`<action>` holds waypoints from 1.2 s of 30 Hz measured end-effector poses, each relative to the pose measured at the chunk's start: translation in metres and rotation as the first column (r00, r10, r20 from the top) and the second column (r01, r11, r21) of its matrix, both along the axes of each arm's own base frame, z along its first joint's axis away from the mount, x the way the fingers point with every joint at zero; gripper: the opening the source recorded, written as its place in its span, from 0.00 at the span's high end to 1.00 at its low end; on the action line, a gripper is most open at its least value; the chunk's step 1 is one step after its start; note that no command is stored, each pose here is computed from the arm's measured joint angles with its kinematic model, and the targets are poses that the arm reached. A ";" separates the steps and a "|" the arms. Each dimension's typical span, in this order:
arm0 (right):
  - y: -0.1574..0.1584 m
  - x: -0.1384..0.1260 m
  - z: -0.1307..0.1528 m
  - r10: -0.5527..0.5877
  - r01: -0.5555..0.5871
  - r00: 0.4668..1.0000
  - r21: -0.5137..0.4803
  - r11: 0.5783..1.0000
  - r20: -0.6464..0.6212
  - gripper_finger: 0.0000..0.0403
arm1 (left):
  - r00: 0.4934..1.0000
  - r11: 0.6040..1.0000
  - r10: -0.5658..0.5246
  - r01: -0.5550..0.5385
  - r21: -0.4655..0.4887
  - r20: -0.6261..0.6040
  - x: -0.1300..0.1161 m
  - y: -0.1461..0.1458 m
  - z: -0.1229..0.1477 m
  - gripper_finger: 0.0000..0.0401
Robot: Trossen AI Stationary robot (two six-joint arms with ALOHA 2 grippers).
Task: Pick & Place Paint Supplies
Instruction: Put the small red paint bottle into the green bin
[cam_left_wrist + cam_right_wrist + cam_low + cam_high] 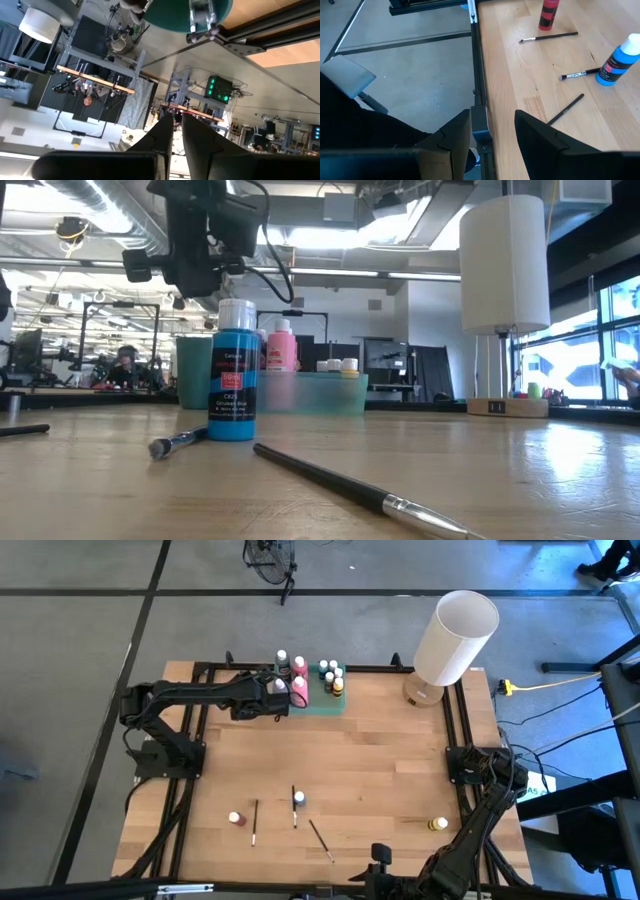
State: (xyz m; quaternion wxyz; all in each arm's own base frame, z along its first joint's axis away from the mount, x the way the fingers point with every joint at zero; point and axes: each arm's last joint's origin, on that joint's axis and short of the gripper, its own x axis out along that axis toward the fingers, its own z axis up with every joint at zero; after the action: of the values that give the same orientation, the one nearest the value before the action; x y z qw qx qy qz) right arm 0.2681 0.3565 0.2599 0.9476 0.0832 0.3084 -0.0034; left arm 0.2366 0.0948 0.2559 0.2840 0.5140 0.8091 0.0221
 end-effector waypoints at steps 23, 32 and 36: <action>0.000 0.000 0.000 0.001 -0.001 1.000 -0.004 1.000 0.001 0.61 | 0.922 0.975 0.002 -0.089 0.206 0.388 0.001 -0.030 0.015 0.92; 0.000 0.000 0.000 0.001 -0.001 1.000 -0.004 1.000 0.000 0.61 | 0.856 0.980 -0.124 0.027 0.196 0.502 -0.012 -0.080 0.031 0.93; 0.000 0.000 0.000 -0.005 0.005 1.000 0.005 1.000 0.000 0.61 | 0.872 0.997 -0.077 0.064 0.043 0.483 -0.023 -0.096 0.034 0.91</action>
State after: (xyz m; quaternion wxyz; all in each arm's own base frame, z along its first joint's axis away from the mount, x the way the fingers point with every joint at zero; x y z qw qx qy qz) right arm 0.2681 0.3564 0.2599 0.9473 0.0862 0.3084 -0.0048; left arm 0.2132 -0.0007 0.2901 0.4714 0.5247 0.6929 0.1497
